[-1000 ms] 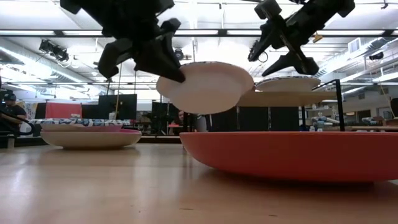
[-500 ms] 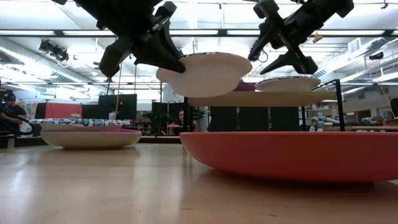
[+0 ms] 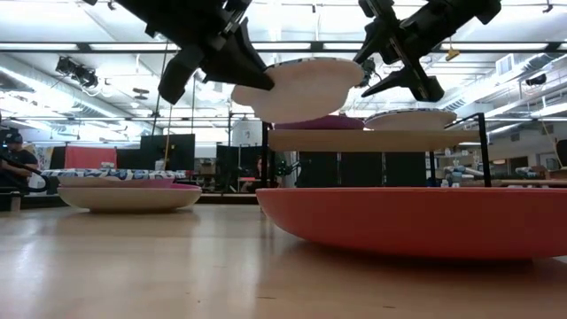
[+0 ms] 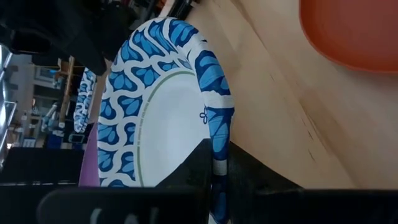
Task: Place and stack plates onto a shelf
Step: Stack the white patterned bowl on top of the white patterned bowl on the shelf
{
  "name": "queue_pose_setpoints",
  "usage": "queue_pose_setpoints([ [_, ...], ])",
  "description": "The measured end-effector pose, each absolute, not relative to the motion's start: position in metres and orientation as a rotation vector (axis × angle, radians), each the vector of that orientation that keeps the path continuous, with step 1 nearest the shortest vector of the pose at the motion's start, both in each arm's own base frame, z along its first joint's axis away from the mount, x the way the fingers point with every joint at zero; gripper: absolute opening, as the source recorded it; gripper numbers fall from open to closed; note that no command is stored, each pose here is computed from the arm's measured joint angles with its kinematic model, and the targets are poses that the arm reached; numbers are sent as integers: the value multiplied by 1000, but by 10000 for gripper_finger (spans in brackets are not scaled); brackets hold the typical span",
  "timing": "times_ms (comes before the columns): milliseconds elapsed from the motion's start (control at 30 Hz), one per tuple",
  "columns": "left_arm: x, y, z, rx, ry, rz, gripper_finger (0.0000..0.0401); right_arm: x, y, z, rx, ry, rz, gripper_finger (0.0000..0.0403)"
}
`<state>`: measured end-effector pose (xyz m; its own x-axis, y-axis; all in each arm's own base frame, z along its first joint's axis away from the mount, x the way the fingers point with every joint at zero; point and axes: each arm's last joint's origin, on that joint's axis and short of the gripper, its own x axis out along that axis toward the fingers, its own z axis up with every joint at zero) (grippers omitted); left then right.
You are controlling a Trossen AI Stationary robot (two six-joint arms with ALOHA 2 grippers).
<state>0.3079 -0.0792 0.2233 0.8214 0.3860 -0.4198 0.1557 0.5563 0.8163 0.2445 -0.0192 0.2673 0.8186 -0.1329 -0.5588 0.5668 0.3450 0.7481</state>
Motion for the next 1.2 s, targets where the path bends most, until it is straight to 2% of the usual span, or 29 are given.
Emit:
queue_pose_setpoints([
  [333,310,-79,226,979,584,163,34,245,-19,267,1135,441,-473,196],
  [800,310,-79,227,977,582,163,34,245,-19,268,1136,437,-471,121],
  [1200,310,-79,227,976,582,164,34,245,-19,268,1128,439,-469,86],
])
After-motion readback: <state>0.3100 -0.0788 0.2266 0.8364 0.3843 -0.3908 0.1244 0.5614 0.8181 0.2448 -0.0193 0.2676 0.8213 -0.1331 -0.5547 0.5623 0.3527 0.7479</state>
